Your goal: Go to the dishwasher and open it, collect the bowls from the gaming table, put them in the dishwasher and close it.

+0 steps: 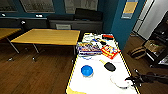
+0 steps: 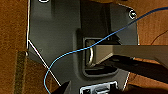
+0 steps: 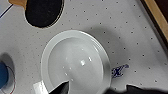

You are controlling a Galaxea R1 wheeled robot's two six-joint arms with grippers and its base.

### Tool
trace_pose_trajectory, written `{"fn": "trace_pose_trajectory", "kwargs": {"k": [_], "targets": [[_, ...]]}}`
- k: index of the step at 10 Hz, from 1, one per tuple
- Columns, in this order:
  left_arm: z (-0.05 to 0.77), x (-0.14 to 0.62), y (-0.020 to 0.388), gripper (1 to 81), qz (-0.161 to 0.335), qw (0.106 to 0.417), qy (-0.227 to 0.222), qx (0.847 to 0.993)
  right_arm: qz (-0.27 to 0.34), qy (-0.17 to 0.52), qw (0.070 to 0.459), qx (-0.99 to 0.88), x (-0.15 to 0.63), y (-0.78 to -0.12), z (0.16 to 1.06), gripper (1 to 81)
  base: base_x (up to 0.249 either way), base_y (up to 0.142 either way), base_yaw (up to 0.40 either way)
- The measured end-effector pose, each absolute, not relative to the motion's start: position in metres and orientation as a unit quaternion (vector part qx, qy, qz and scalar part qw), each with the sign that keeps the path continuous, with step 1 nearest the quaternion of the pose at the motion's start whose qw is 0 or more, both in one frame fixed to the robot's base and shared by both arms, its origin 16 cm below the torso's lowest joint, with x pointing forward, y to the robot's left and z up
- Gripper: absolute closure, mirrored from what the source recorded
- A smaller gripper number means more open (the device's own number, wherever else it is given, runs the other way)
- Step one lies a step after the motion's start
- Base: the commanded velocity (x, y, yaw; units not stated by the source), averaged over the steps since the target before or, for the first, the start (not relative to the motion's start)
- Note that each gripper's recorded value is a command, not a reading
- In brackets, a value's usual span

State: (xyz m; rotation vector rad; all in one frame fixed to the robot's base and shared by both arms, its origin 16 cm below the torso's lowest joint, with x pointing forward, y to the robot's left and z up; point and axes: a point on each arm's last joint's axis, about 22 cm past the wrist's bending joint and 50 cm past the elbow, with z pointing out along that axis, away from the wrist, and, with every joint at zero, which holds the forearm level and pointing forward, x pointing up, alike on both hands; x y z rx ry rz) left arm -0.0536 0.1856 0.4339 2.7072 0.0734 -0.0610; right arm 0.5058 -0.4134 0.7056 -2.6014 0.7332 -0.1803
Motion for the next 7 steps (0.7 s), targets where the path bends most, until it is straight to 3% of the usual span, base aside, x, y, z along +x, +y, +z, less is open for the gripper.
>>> {"fn": "trace_pose_trajectory", "kwargs": {"k": [7], "targets": [[0.432,-0.054,0.19,1.0,-0.022,0.209,0.025,0.977,-0.026,0.286,0.204,-0.936,0.479,-0.381,0.64,1.0,0.0,0.0,0.0]]}}
